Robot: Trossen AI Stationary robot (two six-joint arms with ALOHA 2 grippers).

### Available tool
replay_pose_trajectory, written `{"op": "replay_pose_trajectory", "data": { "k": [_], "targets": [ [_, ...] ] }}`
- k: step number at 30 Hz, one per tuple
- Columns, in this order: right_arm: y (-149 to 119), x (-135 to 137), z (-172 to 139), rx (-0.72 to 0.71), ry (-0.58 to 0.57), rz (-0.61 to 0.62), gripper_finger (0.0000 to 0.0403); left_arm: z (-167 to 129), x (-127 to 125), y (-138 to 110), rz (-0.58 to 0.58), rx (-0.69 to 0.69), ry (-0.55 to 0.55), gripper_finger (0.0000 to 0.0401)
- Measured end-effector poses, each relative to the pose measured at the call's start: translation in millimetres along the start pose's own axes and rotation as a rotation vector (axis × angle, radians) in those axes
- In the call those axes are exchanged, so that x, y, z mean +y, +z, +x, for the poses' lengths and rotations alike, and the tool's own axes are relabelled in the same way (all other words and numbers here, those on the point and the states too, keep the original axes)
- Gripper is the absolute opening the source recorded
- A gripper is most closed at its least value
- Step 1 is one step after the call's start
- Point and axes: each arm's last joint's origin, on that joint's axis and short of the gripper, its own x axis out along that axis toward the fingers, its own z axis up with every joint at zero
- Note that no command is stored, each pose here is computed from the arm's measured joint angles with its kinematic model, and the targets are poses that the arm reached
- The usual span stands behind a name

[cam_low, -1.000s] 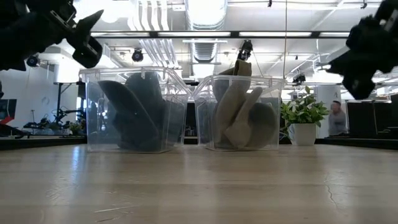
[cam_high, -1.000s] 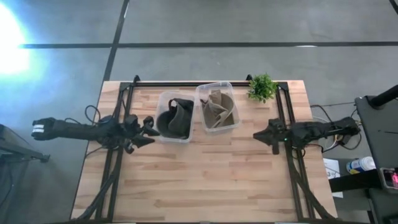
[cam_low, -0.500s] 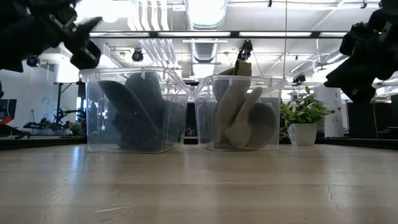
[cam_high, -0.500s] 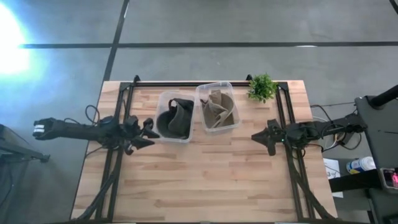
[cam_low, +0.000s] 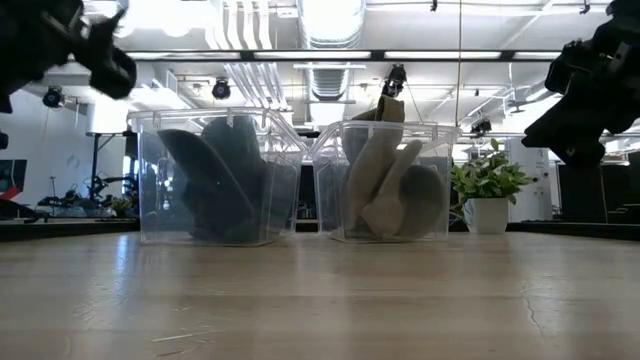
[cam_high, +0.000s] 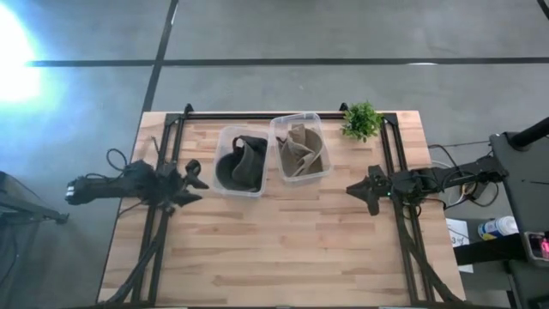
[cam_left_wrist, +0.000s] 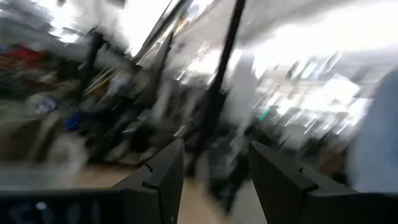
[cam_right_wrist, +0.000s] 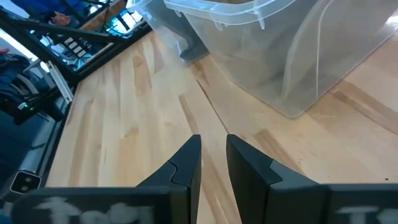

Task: Pick & Place hat
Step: Return to home position

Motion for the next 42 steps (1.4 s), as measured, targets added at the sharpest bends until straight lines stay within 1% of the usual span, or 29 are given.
{"op": "replay_pose_trajectory", "data": {
  "k": [1,3,5,6,8,10,14,17,42],
  "targets": [
    [0,0,0,0.000,0.000,0.000,0.0073,0,2,-5,0.042,0.044,0.032,0.0172],
    [0,0,0,0.000,-0.001,0.000,0.0073,-1,5,-8,0.164,0.073,0.085,0.0172],
    [0,0,0,0.000,-0.001,0.000,0.0073,-2,10,-14,0.248,0.119,0.195,0.0172],
    [0,0,0,0.000,-0.001,0.000,0.0073,-2,12,-14,0.283,0.120,0.261,0.0172],
    [0,0,0,0.001,-0.001,0.000,0.0073,-4,17,-16,0.320,0.135,0.394,0.0172],
    [0,0,0,0.001,-0.001,0.000,0.0073,-5,19,-17,0.324,0.142,0.474,0.0172],
    [0,0,0,0.001,-0.002,0.000,0.0073,-7,21,-23,0.277,0.194,0.477,0.0172],
    [0,0,0,0.001,-0.002,-0.001,0.0073,-7,20,-24,0.259,0.202,0.468,0.0172],
    [0,0,0,0.002,-0.002,-0.001,0.0073,-6,20,-23,0.258,0.195,0.474,0.0172]
  ]
}}
